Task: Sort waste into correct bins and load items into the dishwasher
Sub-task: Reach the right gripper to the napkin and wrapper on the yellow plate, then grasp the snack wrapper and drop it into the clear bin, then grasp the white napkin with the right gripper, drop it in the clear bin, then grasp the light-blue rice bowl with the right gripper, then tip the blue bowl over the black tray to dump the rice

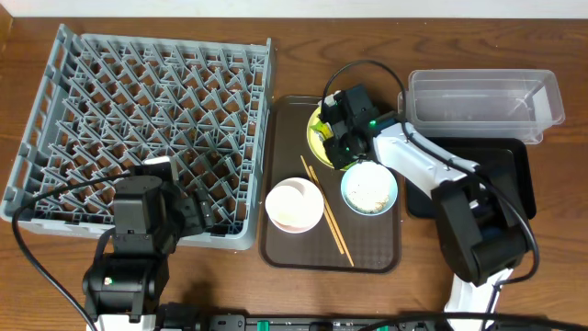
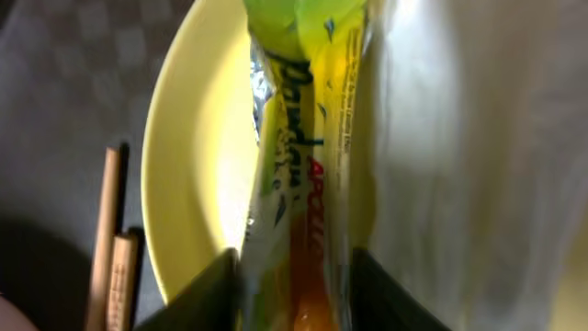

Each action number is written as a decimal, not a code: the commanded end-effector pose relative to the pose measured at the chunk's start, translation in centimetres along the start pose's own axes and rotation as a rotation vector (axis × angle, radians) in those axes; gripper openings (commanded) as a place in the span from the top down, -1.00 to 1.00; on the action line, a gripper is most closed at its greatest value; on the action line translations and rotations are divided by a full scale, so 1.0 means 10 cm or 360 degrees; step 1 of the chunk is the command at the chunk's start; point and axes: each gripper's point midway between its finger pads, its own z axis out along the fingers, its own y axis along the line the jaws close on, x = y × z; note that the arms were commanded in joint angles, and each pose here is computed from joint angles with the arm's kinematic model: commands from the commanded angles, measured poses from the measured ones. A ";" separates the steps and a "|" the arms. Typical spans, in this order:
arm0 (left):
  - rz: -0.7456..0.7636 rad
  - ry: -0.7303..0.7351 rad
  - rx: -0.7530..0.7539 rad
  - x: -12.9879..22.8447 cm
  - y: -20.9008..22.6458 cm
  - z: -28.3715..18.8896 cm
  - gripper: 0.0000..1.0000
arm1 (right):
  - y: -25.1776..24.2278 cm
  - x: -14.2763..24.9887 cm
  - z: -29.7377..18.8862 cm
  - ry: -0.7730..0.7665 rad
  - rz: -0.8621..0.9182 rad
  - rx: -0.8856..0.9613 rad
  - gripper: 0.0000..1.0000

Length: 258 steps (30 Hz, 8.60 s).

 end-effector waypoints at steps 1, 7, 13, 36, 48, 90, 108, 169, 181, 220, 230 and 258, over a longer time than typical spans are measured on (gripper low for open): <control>-0.0008 -0.0037 -0.0009 -0.08 0.01 -0.05 -0.71 | 0.04 -0.11 -0.04 -0.0056 -0.0014 0.0003 0.56; -0.0008 -0.0037 -0.0009 -0.08 0.01 -0.05 -0.72 | -0.09 -0.49 -0.39 -0.0254 0.0102 0.0090 0.98; -0.0008 -0.0037 -0.0009 -0.08 0.01 -0.05 -0.72 | -0.43 -0.90 -1.06 -0.0561 0.0285 0.0153 0.97; -0.0008 -0.0037 -0.0009 -0.08 0.01 -0.05 -0.72 | -2.30 -0.40 -1.83 -0.0894 0.1716 0.0538 0.01; -0.0008 -0.0036 -0.0010 -0.08 0.01 -0.05 -0.72 | -0.95 -0.93 -1.44 -0.0701 0.0441 0.0281 -0.40; -0.0007 -0.0003 -0.0018 -0.03 0.02 -0.05 -0.72 | -1.11 -0.84 -1.27 -0.0693 0.0878 0.0455 0.98; -0.0007 -0.0003 -0.0018 -0.03 0.02 -0.05 -0.72 | -2.70 -0.24 -1.93 -0.1079 0.2186 0.0621 -0.05; -0.0007 0.0000 -0.0018 -0.03 0.02 -0.05 -0.72 | 0.26 0.57 -0.68 0.0414 0.0585 0.0292 0.97; -0.0007 0.0000 -0.0018 -0.03 0.02 -0.05 -0.72 | -0.14 0.23 -1.56 0.0023 0.0774 0.0135 0.98; -0.0007 0.0000 -0.0018 -0.03 0.02 -0.05 -0.72 | -1.41 0.90 -1.87 -0.0803 0.1628 -0.1417 0.97; -0.0007 0.0002 -0.0018 -0.02 0.02 -0.05 -0.72 | -1.96 1.05 -2.13 -0.1016 0.1889 -0.1380 0.97; -0.0007 0.0000 -0.0018 -0.03 0.02 -0.05 -0.72 | -1.83 0.91 -2.47 -0.1157 0.1509 -0.1560 0.98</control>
